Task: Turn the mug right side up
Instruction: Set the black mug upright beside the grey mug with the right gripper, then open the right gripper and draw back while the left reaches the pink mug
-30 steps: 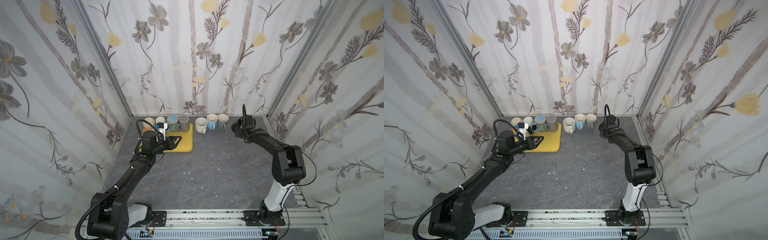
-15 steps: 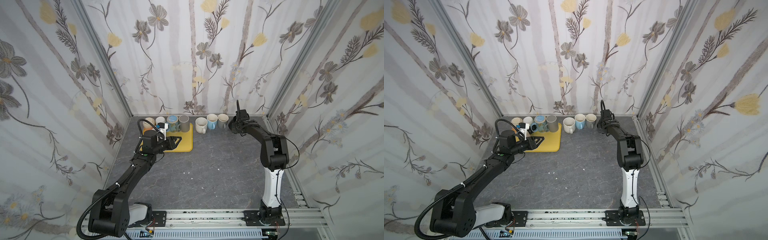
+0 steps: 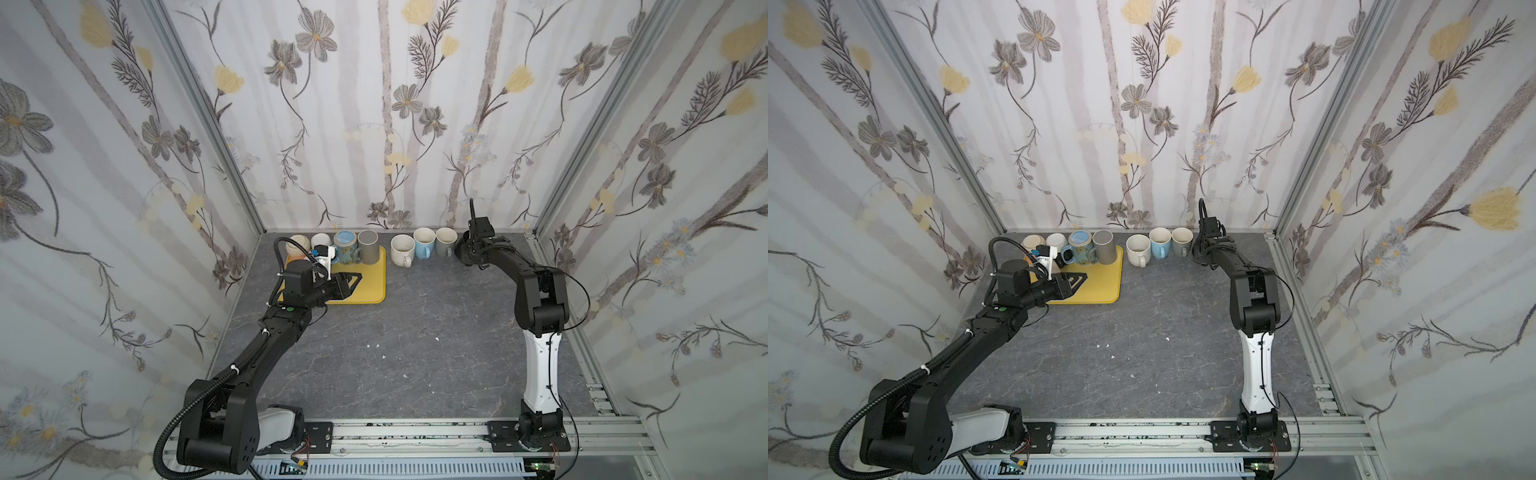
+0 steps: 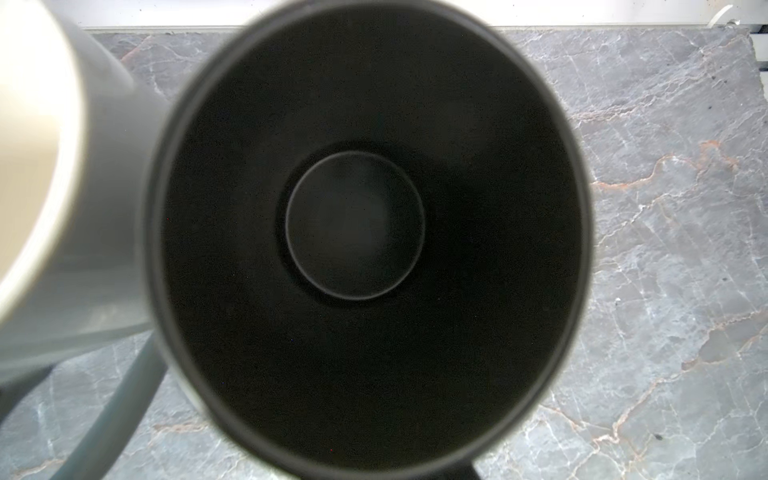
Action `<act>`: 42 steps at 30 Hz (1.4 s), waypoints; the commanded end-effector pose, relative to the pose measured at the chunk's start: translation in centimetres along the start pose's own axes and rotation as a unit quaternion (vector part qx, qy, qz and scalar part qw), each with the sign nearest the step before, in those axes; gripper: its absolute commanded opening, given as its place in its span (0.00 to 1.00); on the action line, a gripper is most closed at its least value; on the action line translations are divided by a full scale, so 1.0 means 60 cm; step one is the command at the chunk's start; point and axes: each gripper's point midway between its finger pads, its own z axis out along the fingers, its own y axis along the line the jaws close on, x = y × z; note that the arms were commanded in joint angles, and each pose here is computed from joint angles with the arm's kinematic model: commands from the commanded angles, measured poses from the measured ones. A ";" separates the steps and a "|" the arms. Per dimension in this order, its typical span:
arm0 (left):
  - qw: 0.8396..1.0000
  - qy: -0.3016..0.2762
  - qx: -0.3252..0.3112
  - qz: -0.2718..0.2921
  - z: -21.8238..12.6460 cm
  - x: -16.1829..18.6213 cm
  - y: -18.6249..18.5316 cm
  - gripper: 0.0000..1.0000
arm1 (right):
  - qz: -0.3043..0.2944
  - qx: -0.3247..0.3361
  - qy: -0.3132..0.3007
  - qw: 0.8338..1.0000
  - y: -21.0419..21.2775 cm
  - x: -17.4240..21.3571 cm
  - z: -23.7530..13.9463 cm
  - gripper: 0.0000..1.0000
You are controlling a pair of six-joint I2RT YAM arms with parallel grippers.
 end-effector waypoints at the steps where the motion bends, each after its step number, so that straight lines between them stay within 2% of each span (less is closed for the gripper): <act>1: 1.000 -0.006 -0.008 0.005 -0.001 -0.008 0.003 0.45 | -0.006 -0.001 -0.014 1.000 0.005 -0.016 -0.011 0.25; 8: 0.999 -0.015 -0.032 0.006 -0.018 -0.016 0.007 0.46 | -0.006 0.000 -0.034 0.999 0.004 -0.041 -0.048 0.33; 12: 0.994 -0.031 -0.100 -0.010 -0.035 -0.027 0.042 0.48 | -0.007 0.002 -0.039 0.999 0.001 -0.044 -0.070 0.36; 17: 0.964 -0.060 -0.251 -0.058 -0.076 -0.046 0.125 0.56 | -0.007 -0.002 -0.047 0.999 0.006 -0.035 -0.103 0.38; 23: 0.928 -0.052 -0.359 -0.085 -0.088 -0.054 0.186 0.58 | 0.005 -0.030 -0.064 0.998 0.034 -0.011 -0.151 0.40; 27: 0.909 -0.013 -0.402 -0.108 -0.067 -0.041 0.224 0.58 | 0.007 -0.064 -0.070 0.995 0.073 0.017 -0.179 0.40; 32: 0.884 0.028 -0.453 -0.110 -0.029 -0.027 0.269 0.55 | 0.004 -0.122 -0.075 0.990 0.139 0.056 -0.216 0.41; 37: 0.864 0.043 -0.490 -0.112 0.004 -0.022 0.308 0.51 | 0.001 -0.184 -0.076 0.980 0.206 0.098 -0.243 0.41; 38: 0.862 0.035 -0.494 -0.110 0.013 -0.038 0.310 0.51 | -0.003 -0.193 -0.072 0.978 0.219 0.108 -0.245 0.41; 42: 0.846 0.046 -0.519 -0.112 0.037 -0.034 0.339 0.50 | -0.010 -0.213 -0.064 0.975 0.249 0.135 -0.246 0.41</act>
